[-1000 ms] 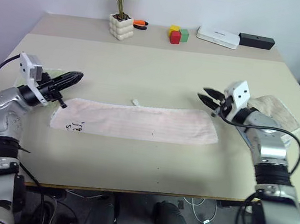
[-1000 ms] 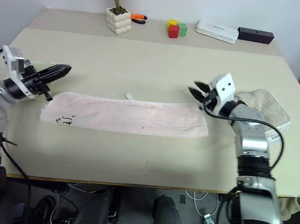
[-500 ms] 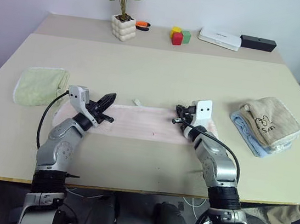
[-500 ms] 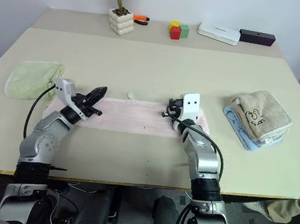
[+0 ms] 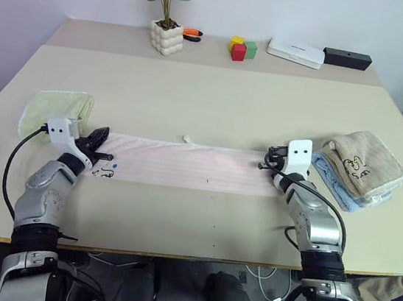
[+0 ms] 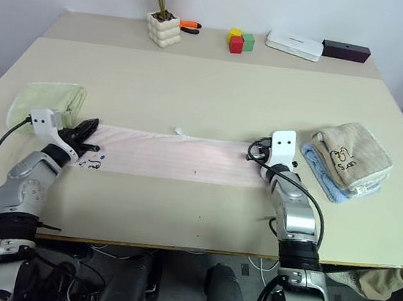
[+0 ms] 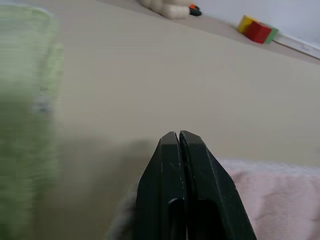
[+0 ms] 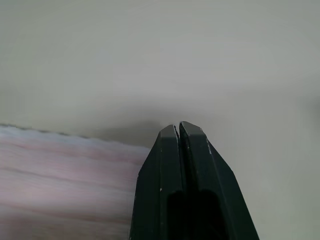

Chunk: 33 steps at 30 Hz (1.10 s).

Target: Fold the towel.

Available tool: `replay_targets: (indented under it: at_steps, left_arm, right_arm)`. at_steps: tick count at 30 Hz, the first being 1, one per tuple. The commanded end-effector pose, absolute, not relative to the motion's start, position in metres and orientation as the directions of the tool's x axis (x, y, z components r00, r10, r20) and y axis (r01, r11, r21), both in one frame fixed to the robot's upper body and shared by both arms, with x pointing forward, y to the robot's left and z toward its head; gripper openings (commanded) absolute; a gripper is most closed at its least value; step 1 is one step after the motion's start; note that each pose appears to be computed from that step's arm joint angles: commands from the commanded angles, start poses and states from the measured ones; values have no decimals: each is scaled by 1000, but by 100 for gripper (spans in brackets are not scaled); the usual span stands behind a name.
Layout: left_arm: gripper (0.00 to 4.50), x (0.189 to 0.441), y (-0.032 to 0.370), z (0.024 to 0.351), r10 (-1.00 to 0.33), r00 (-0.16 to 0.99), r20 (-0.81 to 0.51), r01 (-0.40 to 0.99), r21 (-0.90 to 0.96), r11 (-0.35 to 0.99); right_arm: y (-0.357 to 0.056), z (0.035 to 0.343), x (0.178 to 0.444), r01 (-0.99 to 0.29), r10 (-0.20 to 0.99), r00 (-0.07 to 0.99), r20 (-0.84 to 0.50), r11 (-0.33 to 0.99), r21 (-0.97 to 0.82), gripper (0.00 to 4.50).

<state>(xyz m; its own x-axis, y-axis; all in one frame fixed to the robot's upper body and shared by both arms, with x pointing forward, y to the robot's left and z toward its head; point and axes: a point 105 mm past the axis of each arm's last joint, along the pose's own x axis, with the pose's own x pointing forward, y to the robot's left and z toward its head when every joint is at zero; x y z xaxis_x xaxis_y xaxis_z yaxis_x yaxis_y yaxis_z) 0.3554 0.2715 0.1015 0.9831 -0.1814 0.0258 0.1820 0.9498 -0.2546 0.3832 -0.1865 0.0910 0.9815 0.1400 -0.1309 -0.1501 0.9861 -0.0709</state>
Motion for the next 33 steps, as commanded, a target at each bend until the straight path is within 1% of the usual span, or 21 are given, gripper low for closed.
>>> replay_targets:
  at_steps: [1,3,4,7,10,11,14,16,19,21,24,26,28,30,33]
  left_arm:
    - [0,353,266,128,-229,966,121,256,-322,911]
    - [56,352,257,136,-280,949,146,312,-288,905]
    - [88,351,253,140,-304,940,151,336,-276,901]
    - [241,349,244,148,-366,917,159,394,-215,893]
    - [393,343,234,158,-474,865,166,496,-135,858]
    - [447,341,231,158,-514,845,150,530,-98,842]
    - [447,338,235,156,-569,814,115,576,-32,817]
    - [447,336,238,157,-605,787,118,612,-25,791]
    - [447,328,231,162,-706,698,121,711,0,703]
    - [447,322,226,165,-768,629,117,773,7,634]
    - [447,315,222,174,-843,521,131,850,8,527]
    - [447,313,223,179,-872,473,129,879,9,478]
    - [447,313,224,183,-895,431,115,902,-15,432]
    - [447,312,225,182,-914,395,90,919,-40,393]
    - [447,312,223,179,-929,366,56,930,-39,364]
  right_arm:
    - [-192,103,384,-173,171,981,-86,985,-12,28]
    - [-193,114,384,-176,175,983,-60,984,-9,88]
    - [-192,121,384,-193,194,980,-37,981,20,132]
    - [-193,134,380,-210,212,977,-9,972,106,282]
    - [-199,144,365,-267,273,962,4,936,228,435]
    - [-203,147,359,-271,279,960,13,920,284,450]
    - [-212,146,338,-286,303,953,13,882,375,450]
    - [-216,140,322,-270,304,953,-11,861,430,450]
    - [-211,147,302,-288,329,944,24,786,548,450]
    - [-209,149,292,-291,342,939,26,755,588,450]
    - [-212,140,277,-242,330,944,-23,735,633,450]
    - [-217,135,268,-196,304,951,-53,729,655,450]
    - [-219,129,258,-158,292,954,-74,693,703,450]
    - [-214,116,247,-129,307,943,-127,691,711,450]
    - [-211,105,240,-81,298,940,-167,669,739,450]
